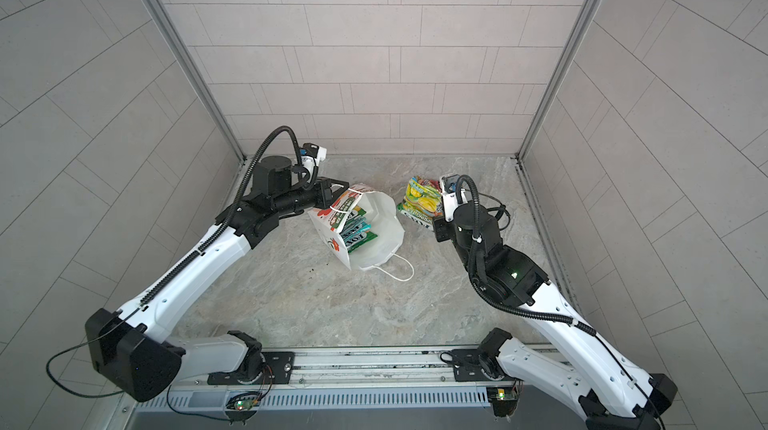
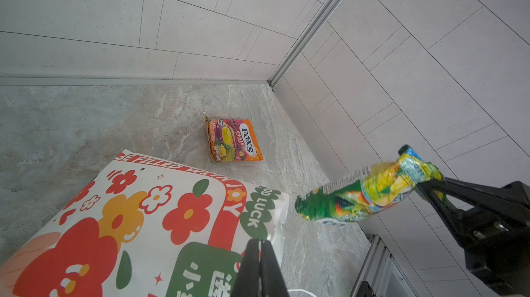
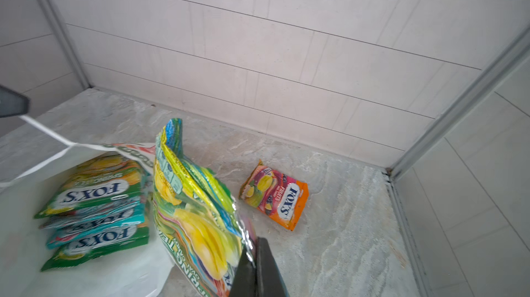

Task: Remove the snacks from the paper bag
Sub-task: 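Carry the yellow-striped packet beside the orange packet and release it, then move the open right gripper back down into the bag opening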

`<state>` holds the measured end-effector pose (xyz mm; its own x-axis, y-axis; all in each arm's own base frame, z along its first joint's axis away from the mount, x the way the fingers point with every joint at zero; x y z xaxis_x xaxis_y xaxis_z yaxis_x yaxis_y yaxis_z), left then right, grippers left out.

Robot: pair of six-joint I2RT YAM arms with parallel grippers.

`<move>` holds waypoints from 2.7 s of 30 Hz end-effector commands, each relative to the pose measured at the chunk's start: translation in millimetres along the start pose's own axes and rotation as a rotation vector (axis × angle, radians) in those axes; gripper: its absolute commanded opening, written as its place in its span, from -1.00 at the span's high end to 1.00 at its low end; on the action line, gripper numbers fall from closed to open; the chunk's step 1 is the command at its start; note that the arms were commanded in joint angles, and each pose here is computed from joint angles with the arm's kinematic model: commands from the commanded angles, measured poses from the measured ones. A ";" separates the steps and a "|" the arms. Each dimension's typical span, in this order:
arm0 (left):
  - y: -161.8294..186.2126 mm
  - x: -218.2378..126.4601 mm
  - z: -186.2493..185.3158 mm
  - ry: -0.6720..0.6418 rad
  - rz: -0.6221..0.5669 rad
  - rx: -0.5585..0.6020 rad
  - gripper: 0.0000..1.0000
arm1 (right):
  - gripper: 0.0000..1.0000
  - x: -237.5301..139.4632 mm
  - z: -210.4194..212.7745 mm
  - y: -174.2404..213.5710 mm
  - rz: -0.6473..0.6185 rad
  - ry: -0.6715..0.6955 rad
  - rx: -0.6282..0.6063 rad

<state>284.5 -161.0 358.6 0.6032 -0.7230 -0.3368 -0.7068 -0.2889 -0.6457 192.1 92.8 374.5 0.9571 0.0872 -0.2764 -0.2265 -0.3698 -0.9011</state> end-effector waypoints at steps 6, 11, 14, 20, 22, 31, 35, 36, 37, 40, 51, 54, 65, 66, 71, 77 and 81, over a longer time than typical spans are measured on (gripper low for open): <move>-6.0 -9.0 -7.6 0.023 -0.051 0.036 1.00 | 1.00 42.0 -49.3 22.3 0.113 0.134 0.180; -5.5 -9.4 -8.2 0.026 -0.048 0.035 1.00 | 1.00 83.2 -76.0 44.3 0.156 0.117 0.316; -5.2 -8.7 -7.8 0.027 -0.047 0.034 1.00 | 1.00 106.3 -87.3 53.1 0.171 0.136 0.365; -5.0 -6.9 -7.5 0.034 -0.039 0.026 1.00 | 1.00 162.0 -114.0 81.0 0.165 0.105 0.519; -5.0 -6.8 -7.5 0.035 -0.039 0.026 1.00 | 1.00 177.2 -123.6 94.1 0.150 0.097 0.571; -4.8 -6.5 -7.2 0.035 -0.036 0.031 1.00 | 1.00 232.1 -159.3 182.7 0.221 0.025 0.807; -5.0 -7.0 -7.8 0.036 -0.038 0.035 1.00 | 1.00 241.3 -165.3 212.0 0.304 0.020 0.832; -4.9 -6.9 -7.7 0.036 -0.037 0.035 1.00 | 1.00 243.3 -166.3 217.6 0.322 0.013 0.839; -4.7 -6.8 -7.6 0.036 -0.036 0.035 1.00 | 1.00 244.6 -167.3 222.3 0.335 0.009 0.848; -4.9 -6.7 -7.7 0.037 -0.036 0.036 1.00 | 1.00 249.5 -167.4 231.0 0.370 0.004 0.844; -4.1 -4.5 -6.5 0.039 -0.026 0.032 1.00 | 0.06 223.0 -173.7 218.9 0.461 0.160 0.760; -4.7 -4.7 -7.4 0.045 -0.025 0.032 1.00 | 0.04 205.1 -169.3 202.3 0.443 0.169 0.717; -3.8 -1.6 -6.1 0.048 -0.013 0.021 1.00 | 0.03 130.0 -103.6 151.9 0.309 -0.034 0.647; -3.9 -1.6 -6.3 0.049 -0.013 0.022 1.00 | 0.03 121.5 -92.1 144.6 0.284 -0.074 0.611; -4.4 -3.6 -7.1 0.048 -0.019 0.026 1.00 | 0.00 84.8 -53.8 119.7 0.214 -0.164 0.546; -5.0 -5.8 -8.9 0.051 -0.025 0.035 1.00 | 0.00 52.6 -15.6 97.4 0.158 -0.314 0.485; -5.1 -6.0 -9.0 0.052 -0.025 0.036 1.00 | 0.00 42.1 3.1 82.5 0.110 -0.396 0.436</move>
<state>283.2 -162.2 360.2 0.5878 -0.7403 -0.3263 -0.7108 -0.2800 -0.6453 219.8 59.8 286.2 0.8199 0.4151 -0.3944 -0.4467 0.0329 -0.8941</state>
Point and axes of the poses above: each gripper's point midway between its finger pads, its own x axis out along the fingers, its own z axis along the line the jaws close on, y = z × x, the point moved 10 cm from there along -x, back along the fingers, and after that the axes turned 13 degrees about -x, right-handed, at the moved point
